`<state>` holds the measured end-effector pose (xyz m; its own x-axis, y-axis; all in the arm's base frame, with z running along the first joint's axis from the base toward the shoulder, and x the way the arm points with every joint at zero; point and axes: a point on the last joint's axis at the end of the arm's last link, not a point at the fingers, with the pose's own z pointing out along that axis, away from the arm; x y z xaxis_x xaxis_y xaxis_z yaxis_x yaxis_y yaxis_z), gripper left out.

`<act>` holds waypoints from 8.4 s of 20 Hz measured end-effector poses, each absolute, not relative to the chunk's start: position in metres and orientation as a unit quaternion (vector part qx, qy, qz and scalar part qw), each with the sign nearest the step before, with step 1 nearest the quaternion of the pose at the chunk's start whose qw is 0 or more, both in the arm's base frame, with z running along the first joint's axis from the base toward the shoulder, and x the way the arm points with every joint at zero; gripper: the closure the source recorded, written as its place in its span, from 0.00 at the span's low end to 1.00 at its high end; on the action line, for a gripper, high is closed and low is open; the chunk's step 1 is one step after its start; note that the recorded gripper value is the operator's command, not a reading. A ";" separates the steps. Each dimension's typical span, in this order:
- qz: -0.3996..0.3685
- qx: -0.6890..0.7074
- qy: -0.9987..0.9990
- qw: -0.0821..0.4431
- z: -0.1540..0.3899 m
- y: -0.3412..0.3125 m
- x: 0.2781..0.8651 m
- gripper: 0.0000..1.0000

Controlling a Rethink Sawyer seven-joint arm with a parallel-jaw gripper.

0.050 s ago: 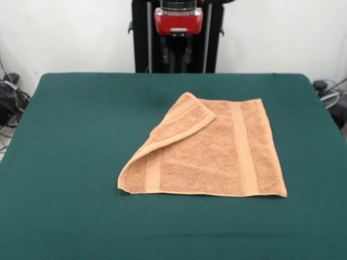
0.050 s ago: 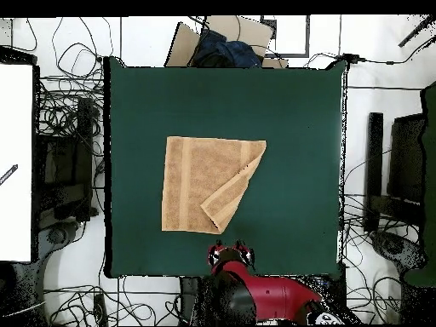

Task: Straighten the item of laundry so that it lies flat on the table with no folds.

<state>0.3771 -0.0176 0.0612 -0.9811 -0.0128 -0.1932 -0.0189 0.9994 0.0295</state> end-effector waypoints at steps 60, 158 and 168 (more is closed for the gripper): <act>0.035 -0.018 0.997 0.060 -0.004 0.046 0.447 0.00; 0.005 -0.007 0.991 0.131 -0.048 0.039 0.454 1.00; 0.004 -0.008 0.991 0.132 -0.048 0.039 0.454 0.00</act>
<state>0.4541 0.0394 -0.0482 -0.9648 -0.0153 -0.2626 -0.0176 0.9998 0.0065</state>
